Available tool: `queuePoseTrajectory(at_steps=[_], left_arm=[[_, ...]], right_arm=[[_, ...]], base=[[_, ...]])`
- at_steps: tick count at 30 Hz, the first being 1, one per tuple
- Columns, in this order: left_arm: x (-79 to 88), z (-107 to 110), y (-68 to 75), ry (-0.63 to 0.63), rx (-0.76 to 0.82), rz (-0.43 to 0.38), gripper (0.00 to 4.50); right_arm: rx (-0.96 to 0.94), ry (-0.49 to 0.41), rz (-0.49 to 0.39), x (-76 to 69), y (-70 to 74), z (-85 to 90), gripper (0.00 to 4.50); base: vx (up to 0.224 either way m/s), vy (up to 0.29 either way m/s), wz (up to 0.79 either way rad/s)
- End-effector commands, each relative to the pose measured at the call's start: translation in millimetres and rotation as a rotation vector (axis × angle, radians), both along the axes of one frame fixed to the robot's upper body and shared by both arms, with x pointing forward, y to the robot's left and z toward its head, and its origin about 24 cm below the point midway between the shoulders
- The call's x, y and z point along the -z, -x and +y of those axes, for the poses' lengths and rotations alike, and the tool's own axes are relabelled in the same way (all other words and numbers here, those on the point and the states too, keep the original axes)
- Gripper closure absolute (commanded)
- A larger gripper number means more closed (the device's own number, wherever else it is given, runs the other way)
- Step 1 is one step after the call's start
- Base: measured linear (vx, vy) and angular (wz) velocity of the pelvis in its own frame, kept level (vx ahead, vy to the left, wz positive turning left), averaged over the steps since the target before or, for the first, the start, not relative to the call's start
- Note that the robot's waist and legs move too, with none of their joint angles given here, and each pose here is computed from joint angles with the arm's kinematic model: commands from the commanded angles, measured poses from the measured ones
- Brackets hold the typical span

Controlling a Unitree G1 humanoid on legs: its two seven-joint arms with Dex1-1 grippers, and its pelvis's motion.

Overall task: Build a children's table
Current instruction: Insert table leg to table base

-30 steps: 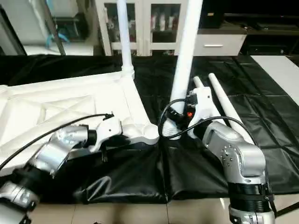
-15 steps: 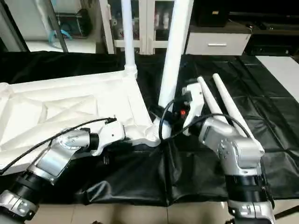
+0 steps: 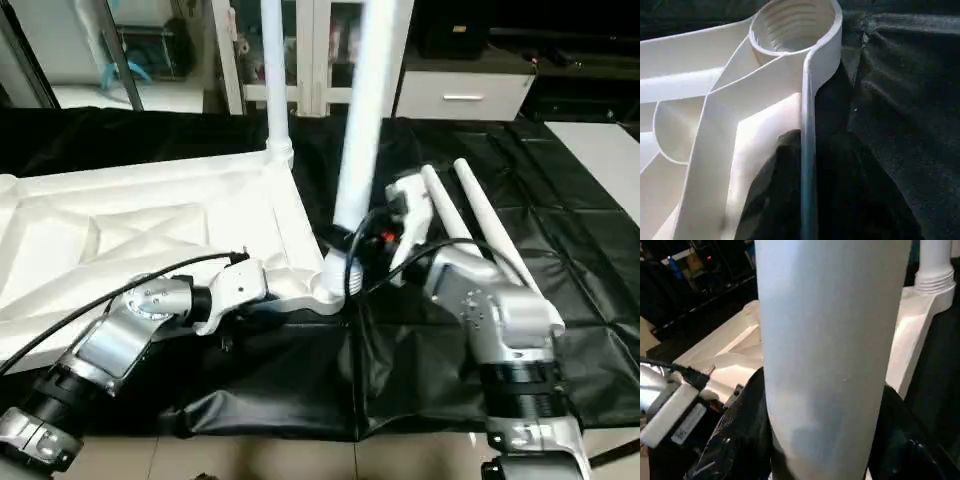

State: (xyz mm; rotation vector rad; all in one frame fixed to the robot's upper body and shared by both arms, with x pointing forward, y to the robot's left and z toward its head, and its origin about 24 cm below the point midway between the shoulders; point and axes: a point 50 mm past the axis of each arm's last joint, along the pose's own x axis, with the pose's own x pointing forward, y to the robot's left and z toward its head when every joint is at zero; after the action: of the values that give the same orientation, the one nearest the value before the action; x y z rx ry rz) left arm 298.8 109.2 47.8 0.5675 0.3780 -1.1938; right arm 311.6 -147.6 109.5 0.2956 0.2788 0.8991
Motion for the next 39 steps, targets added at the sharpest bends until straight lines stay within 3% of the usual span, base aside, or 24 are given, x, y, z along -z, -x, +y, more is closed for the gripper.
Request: queuePoseTrajectory(at_steps=[1,8,20,39], left_arm=[[14.2,-1,6.8,-0.014,0.029,0.088,3.86],[13.9,-2,7.0,-0.026,0.060,0.095,4.49],[16.8,-6,16.3,-0.039,0.109,0.100,4.50],[14.5,-3,13.0,-0.044,0.084,0.077,4.50]], right_arm=[[0.001,0.001,-0.042,-8.1,-5.4,-1.2,2.61],[-0.023,0.044,-0.047,-2.0,-6.4,0.4,2.61],[-0.021,0.053,-0.032,10.4,-11.7,4.3,2.61],[-0.006,0.018,0.049,34.1,-8.0,6.3,2.61]], base=[[0.000,0.000,0.00],[0.000,0.000,0.00],[0.000,0.000,0.00],[0.000,0.000,0.00]])
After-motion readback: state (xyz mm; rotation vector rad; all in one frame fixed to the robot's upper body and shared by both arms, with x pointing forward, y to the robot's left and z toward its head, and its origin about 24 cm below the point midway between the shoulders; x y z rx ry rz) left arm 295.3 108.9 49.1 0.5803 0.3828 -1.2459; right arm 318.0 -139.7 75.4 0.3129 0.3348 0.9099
